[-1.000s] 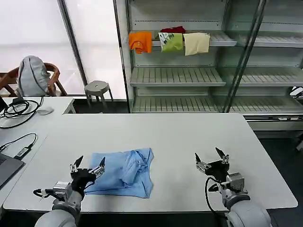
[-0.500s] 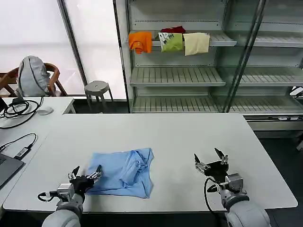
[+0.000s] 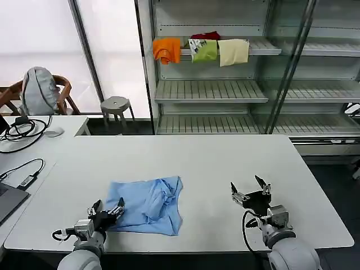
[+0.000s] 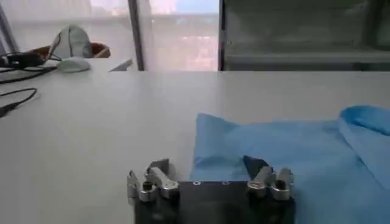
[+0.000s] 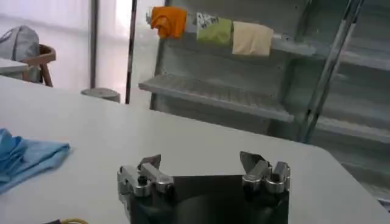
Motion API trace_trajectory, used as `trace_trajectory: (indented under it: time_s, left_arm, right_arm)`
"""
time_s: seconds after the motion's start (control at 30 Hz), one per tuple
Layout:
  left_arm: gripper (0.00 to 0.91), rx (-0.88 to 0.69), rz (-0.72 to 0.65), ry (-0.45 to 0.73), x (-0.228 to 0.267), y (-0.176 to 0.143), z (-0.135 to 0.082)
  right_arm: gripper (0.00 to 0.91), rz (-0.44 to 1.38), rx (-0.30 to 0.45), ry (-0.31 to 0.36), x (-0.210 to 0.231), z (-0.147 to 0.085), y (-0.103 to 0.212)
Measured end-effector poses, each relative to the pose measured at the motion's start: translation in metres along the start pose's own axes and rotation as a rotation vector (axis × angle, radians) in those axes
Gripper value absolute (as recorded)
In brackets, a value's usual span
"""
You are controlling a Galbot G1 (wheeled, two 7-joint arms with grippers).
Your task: Fold and organize the clothes.
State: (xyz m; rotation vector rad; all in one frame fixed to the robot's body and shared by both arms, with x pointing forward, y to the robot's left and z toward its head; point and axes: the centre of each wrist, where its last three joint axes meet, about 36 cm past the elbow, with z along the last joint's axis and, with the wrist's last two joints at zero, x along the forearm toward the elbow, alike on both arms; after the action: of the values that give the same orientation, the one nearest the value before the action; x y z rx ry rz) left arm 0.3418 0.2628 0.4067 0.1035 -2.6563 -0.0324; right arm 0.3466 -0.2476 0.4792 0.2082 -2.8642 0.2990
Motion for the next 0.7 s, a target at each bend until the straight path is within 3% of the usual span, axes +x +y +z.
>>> trace_trajectory:
  time_s: [0.7]
  left_arm:
    - [0.010,-0.054,-0.002,-0.002,-0.002,0.010,0.003]
  right_arm:
    - [0.907,-0.006,-0.005,0.006,0.002,0.002,0.002]
